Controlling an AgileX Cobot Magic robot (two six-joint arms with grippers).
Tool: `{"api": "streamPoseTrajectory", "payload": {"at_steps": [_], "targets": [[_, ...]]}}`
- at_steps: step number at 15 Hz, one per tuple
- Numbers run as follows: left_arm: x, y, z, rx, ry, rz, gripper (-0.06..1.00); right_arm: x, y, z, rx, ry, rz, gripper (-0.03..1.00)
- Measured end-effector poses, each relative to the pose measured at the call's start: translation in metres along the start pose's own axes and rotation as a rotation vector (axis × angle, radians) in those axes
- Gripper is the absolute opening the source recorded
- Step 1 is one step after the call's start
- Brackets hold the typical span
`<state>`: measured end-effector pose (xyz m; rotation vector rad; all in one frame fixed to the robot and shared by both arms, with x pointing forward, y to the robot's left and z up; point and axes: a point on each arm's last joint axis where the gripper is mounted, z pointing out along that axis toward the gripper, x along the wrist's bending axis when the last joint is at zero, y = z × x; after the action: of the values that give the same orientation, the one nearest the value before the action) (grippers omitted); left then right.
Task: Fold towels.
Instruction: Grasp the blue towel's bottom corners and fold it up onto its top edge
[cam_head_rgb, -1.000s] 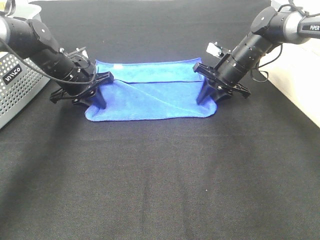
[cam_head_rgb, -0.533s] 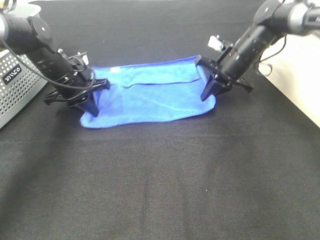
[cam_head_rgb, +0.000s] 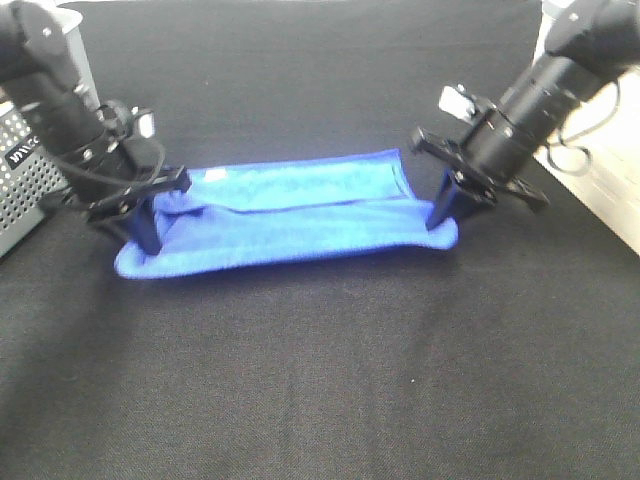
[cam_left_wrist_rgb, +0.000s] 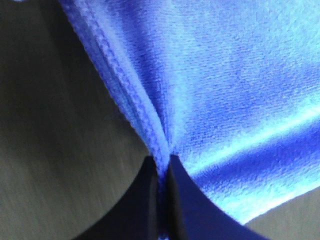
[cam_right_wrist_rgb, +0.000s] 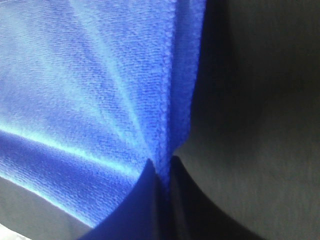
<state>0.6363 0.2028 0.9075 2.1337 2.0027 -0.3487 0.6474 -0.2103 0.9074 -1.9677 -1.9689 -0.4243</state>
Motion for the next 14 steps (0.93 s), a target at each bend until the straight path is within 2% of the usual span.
{"api": "streamPoseTrajectory", "payload": {"at_steps": [3,6,9,11,14], "targets": [[0.004,-0.035,-0.003,-0.035,0.008,-0.032,0.01,-0.007,-0.038,0.002,-0.011,-0.030,0.013,0.00],[0.005,-0.042,-0.006,-0.055,0.008,-0.039,0.01,-0.006,-0.044,0.002,-0.023,-0.036,-0.003,0.00],[0.000,-0.031,-0.016,-0.106,0.003,-0.022,0.01,0.000,-0.029,-0.009,-0.099,-0.036,-0.031,0.00],[-0.008,-0.009,-0.036,-0.197,0.002,0.015,0.01,0.011,-0.005,-0.025,-0.183,-0.028,-0.072,0.00],[-0.008,0.022,-0.035,-0.199,0.043,0.020,0.01,0.017,0.027,-0.027,-0.221,-0.012,-0.108,0.00]]}}
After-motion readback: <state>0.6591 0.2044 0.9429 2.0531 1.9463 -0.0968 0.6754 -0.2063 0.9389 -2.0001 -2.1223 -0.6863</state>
